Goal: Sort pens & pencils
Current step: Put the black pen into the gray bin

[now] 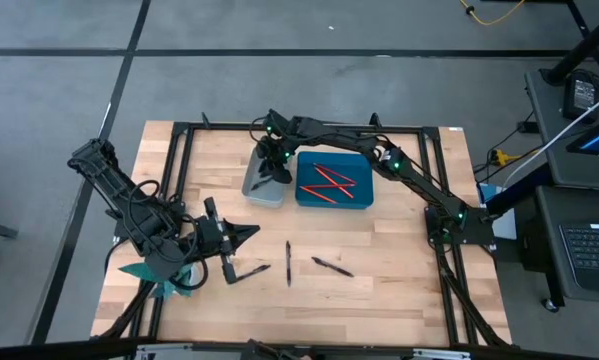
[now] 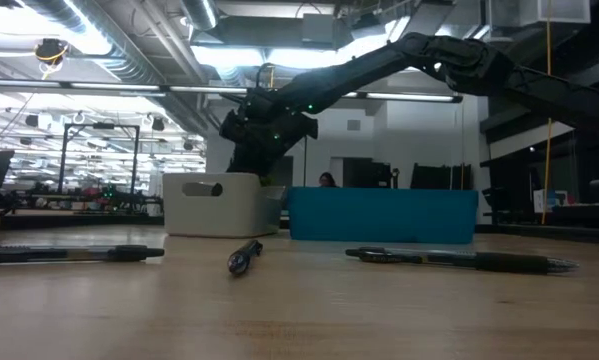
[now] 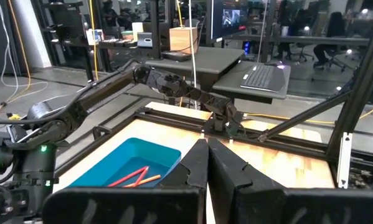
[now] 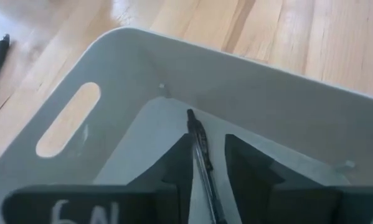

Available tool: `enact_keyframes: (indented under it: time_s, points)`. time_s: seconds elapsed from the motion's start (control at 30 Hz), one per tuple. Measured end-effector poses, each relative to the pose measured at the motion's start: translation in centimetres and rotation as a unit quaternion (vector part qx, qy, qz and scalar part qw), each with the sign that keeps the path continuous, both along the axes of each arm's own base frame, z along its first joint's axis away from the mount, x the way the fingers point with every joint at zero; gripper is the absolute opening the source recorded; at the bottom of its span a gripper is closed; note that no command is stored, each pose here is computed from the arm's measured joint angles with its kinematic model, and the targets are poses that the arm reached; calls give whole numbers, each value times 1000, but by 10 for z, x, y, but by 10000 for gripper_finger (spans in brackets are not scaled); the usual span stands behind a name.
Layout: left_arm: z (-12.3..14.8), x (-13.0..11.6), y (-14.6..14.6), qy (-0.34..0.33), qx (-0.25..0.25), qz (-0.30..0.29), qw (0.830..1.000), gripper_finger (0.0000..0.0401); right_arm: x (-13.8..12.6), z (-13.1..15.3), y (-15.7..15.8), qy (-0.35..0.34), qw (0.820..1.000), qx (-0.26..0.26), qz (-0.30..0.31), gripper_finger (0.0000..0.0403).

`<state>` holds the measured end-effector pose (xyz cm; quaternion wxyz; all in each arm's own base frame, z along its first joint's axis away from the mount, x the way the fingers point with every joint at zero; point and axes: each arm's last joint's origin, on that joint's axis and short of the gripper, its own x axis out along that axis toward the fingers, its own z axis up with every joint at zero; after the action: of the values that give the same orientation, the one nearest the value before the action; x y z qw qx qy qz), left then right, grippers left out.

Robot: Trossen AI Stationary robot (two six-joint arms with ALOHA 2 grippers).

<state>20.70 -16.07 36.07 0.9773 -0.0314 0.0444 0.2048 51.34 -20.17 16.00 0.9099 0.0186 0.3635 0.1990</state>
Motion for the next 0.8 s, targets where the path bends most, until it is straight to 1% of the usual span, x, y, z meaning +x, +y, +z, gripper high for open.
enact_keyframes:
  time_s: [0.2, 0.33, 0.4, 0.5, 0.67, 0.8]
  points:
    - [0, 0, 0, 1, 1, 0, 1000, 0, 1, 0, 1, 0, 1000, 0, 1, 126]
    - [-1, 0, 0, 5, 5, 1, 1000, 0, 3, 1, 7, 5, 1000, -8, -7, 127]
    - [-2, 0, 0, 7, 7, 1, 1000, 0, 3, 7, 12, 12, 1000, -14, -11, 125]
    - [-2, 0, 0, 7, 7, 1, 1000, 0, 3, 26, 22, -2, 999, -38, -4, 124]
    - [-2, 0, 0, 7, 7, 1, 1000, 0, -2, 63, 34, -16, 997, -81, -9, 124]
    - [-2, -1, -1, 7, 7, -1, 1000, 0, -14, 89, 39, -2, 995, -101, -24, 124]
